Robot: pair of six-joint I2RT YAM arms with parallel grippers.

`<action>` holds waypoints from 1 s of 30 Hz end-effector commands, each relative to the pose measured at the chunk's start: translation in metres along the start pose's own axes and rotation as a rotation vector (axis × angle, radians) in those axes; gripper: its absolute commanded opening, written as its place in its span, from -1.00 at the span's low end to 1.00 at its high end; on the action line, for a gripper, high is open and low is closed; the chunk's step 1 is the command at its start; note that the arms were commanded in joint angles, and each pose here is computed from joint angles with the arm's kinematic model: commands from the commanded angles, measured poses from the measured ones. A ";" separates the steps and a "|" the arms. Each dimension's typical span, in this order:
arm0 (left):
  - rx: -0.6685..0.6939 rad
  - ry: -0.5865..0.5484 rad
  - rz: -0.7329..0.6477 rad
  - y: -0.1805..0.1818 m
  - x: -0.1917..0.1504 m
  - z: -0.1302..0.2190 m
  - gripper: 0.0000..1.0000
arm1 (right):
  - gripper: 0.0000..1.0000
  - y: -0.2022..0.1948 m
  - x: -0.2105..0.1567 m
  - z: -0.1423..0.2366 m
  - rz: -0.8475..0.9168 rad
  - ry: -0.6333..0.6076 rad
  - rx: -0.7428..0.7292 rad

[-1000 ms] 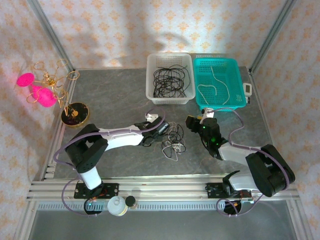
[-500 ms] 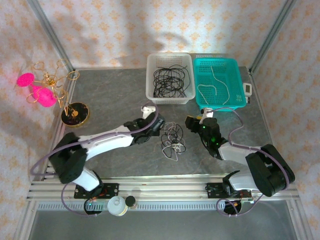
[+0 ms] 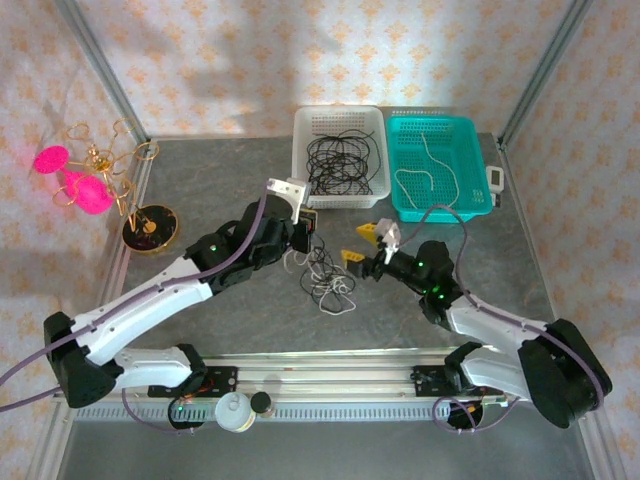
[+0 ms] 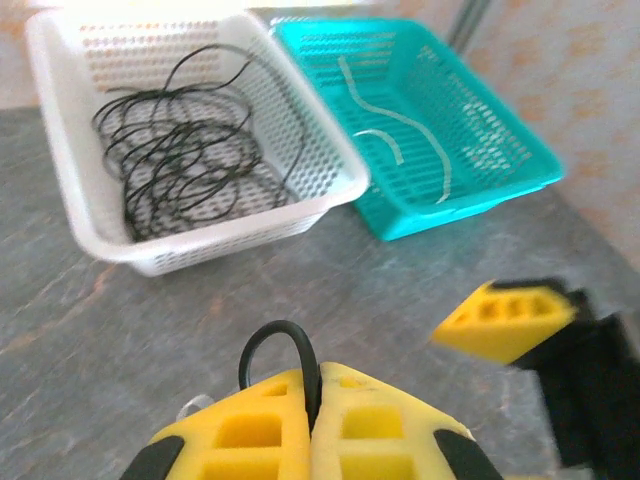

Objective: Untangle the cables

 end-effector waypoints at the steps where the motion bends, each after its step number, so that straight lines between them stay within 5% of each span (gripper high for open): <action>1: -0.117 0.005 -0.037 -0.012 0.012 0.017 -1.00 | 0.41 0.013 0.029 -0.015 0.174 -0.095 0.178; 5: -0.194 -0.024 -0.031 -0.022 0.025 0.027 -1.00 | 0.41 0.023 0.042 -0.034 0.135 -0.178 0.252; 20: -0.460 -0.086 -0.039 -0.054 0.071 0.076 -1.00 | 0.03 -0.021 0.008 -0.089 -0.187 -0.158 -0.189; 25: -0.518 -0.062 -0.025 -0.058 0.080 0.088 -1.00 | -0.57 -0.030 -0.001 -0.082 -0.186 -0.131 -0.324; 30: -0.543 -0.036 -0.018 -0.059 0.080 0.090 -1.00 | -0.94 -0.033 0.000 -0.077 -0.166 -0.122 -0.368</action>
Point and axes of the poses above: each hand's point on the last joint's axis, 136 mm out from that joint toward the fingers, its own z axis back along the fingers, its own y axis along the line the jaws close on, x = y × z, the point moved 8 cm from there along z, back along the fingers, and after that the axes turned 8 degrees about z, right-handed, at the moved point
